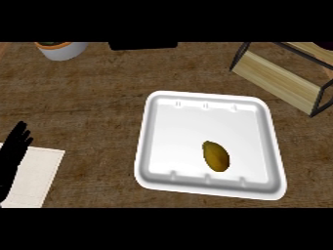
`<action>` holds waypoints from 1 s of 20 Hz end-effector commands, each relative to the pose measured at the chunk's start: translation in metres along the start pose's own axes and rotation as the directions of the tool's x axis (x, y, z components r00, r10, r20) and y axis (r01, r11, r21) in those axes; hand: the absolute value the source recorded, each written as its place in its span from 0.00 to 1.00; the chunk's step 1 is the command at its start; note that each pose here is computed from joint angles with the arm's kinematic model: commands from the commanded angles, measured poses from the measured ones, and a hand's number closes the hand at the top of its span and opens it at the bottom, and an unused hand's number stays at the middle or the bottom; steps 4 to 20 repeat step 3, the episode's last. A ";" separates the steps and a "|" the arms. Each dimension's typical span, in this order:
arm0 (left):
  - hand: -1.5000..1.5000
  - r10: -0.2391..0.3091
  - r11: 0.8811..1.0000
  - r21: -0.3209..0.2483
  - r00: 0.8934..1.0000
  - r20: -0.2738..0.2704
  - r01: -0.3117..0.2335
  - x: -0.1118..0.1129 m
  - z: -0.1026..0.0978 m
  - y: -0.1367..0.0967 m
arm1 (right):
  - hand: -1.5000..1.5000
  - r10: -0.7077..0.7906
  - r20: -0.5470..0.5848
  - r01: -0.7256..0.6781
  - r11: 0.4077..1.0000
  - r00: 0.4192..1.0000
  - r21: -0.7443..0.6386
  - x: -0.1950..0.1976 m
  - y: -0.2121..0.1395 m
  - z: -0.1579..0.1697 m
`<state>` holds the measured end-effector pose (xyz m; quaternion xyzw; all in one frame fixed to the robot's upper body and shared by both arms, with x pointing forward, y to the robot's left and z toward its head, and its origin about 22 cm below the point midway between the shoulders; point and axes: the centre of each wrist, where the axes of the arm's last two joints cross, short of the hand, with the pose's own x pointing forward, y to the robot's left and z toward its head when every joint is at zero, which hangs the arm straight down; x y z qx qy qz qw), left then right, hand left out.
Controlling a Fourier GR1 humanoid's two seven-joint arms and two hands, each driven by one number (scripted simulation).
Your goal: Pick the eggplant from the tray and place it in the tiered shelf
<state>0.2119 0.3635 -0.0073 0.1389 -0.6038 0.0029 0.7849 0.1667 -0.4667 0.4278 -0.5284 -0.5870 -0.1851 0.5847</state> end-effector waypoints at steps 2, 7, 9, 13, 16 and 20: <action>0.50 0.006 1.000 0.031 1.000 -0.005 -0.006 -0.008 0.002 -0.001 | 0.00 0.029 0.011 -0.029 1.000 1.000 0.012 -0.014 -0.088 0.023; 0.50 0.010 1.000 0.024 1.000 -0.013 -0.009 -0.009 0.000 0.009 | 0.00 0.043 0.017 -0.043 0.999 0.999 0.021 -0.019 -0.100 0.024; 0.50 0.010 1.000 0.024 1.000 -0.013 -0.009 -0.009 0.000 0.009 | 0.00 0.043 0.017 -0.043 0.999 0.999 0.021 -0.019 -0.100 0.024; 0.50 0.010 1.000 0.024 1.000 -0.013 -0.009 -0.009 0.000 0.009 | 0.00 0.043 0.017 -0.043 0.999 0.999 0.021 -0.019 -0.100 0.024; 0.50 0.010 1.000 0.024 1.000 -0.013 -0.009 -0.009 0.000 0.009 | 0.00 0.043 0.017 -0.043 0.999 0.999 0.021 -0.019 -0.100 0.024; 0.50 0.010 1.000 0.024 1.000 -0.013 -0.009 -0.009 0.000 0.009 | 0.00 0.043 0.017 -0.043 0.999 0.999 0.021 -0.019 -0.100 0.024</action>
